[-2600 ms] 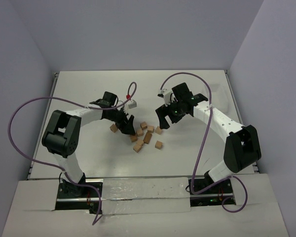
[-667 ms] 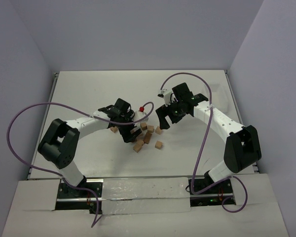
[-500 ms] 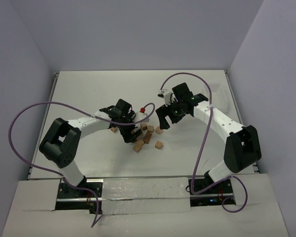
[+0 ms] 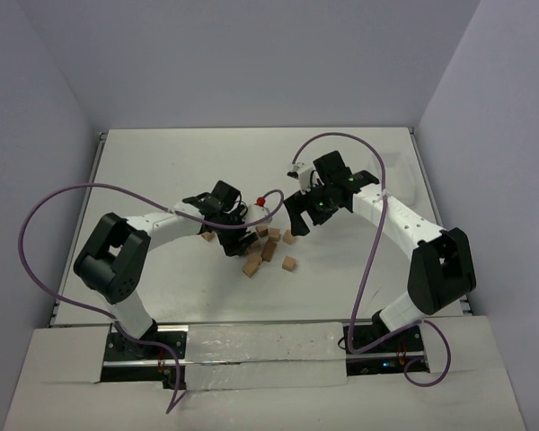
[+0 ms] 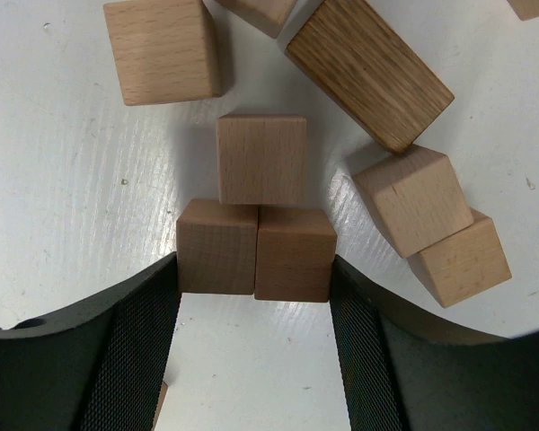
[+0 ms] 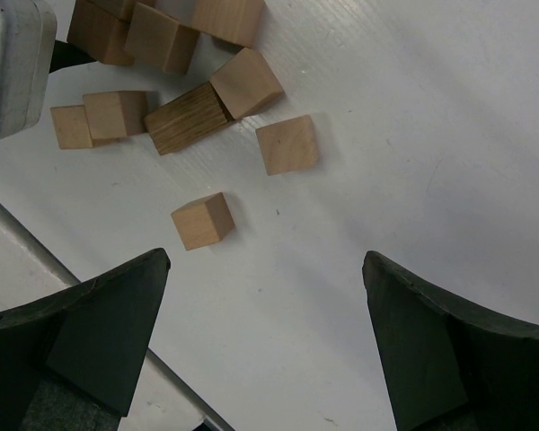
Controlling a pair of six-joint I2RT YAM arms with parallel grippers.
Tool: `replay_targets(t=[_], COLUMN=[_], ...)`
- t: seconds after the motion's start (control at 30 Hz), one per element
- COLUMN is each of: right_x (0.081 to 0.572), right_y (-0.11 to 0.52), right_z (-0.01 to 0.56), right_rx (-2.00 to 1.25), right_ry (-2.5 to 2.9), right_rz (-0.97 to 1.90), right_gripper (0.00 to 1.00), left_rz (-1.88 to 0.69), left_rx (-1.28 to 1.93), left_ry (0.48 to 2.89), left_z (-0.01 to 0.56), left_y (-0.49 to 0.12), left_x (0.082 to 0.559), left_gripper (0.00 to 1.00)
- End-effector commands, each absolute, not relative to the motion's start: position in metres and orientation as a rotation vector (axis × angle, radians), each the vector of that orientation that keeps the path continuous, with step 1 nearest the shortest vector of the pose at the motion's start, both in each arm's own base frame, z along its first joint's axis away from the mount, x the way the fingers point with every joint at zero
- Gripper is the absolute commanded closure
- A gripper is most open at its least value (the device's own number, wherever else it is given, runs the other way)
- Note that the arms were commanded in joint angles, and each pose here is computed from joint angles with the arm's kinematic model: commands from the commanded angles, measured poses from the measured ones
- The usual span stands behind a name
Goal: Build the wood block tower
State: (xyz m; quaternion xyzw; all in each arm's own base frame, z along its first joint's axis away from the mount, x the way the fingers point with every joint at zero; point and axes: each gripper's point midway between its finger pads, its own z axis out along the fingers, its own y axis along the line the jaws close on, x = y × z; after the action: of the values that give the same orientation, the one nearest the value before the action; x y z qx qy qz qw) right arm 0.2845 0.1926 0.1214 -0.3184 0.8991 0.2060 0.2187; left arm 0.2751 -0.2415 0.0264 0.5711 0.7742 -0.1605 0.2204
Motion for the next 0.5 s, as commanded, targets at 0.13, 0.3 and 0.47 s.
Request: replay_targets(t=[0.13,0.3,0.47], right_x=[0.281,0.282,0.284], right_y=[0.191,0.191,0.190], right_z=[0.130,0.129,0.128], right_rx=[-0.881,-0.876,-0.867], right_ry=[2.467,2.471,2.481], right_rz=[0.583,0.585,0.595], right_gripper=[0.04,0.04,0.04], left_rz=[-0.417,-0.399,-0.482], left_rx=[1.655,1.728,1.770], left_ry=[2.052,1.993,1.904], left_z=[0.027,0.037,0.062], left_y=[-0.246,-0.241,-0.239], left_x=[0.280,0.288,0.319], left_gripper=[0.48,0.59,0.65])
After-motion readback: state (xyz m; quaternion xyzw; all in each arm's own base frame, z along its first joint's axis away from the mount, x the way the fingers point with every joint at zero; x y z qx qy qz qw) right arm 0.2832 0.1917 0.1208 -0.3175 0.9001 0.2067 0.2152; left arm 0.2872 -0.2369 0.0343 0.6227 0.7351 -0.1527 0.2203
